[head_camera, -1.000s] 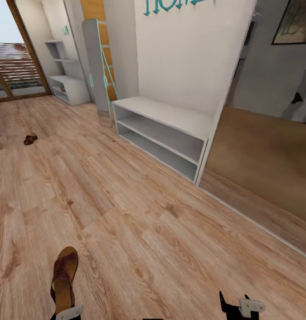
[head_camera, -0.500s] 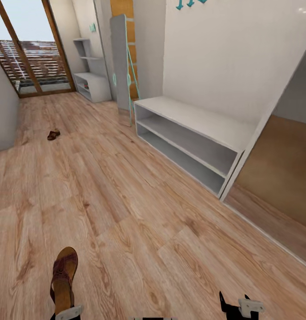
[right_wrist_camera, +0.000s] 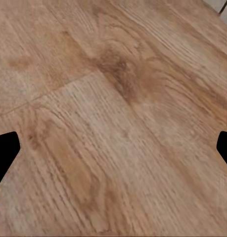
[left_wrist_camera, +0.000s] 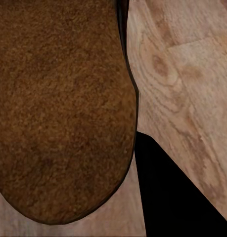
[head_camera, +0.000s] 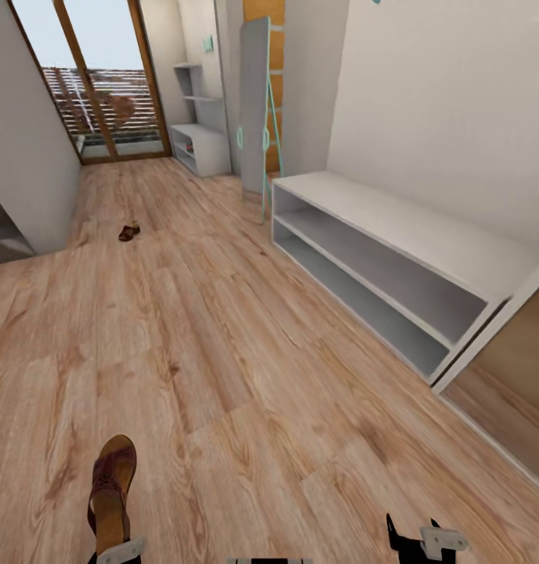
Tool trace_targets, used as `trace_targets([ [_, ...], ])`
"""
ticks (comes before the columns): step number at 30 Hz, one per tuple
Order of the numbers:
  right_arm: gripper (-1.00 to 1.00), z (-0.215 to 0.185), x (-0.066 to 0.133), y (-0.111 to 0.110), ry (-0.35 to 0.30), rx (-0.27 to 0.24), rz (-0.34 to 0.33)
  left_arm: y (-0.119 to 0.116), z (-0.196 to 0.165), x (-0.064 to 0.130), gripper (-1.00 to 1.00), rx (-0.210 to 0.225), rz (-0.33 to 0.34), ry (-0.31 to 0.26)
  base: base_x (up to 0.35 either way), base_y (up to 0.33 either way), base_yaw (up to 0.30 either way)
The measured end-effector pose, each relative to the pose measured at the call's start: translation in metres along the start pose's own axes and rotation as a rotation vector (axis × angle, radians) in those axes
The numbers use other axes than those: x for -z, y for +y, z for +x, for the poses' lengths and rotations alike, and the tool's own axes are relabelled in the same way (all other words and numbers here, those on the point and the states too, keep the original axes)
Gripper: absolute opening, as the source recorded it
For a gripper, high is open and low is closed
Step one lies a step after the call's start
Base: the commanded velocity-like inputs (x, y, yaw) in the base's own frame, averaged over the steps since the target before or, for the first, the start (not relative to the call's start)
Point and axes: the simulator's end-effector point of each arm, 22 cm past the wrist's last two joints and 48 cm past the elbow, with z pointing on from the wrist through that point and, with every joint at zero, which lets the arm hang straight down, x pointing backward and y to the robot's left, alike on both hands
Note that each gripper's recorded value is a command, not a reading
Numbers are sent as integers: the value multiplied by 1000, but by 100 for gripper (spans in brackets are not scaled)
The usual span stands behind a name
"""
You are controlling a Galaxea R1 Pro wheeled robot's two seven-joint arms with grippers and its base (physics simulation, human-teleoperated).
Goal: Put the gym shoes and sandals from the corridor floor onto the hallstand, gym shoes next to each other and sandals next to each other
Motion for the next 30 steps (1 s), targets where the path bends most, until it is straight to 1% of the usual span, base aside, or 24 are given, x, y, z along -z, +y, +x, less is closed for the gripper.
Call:
trace_targets([
  [7, 100, 2, 0, 0, 5, 1, 0, 0, 2, 0, -100, -1, 1, 4, 338, 13, 258],
  [30, 100, 9, 1, 0, 19, 3, 0, 1, 8, 0, -100, -5, -1, 17, 338, 60, 261],
])
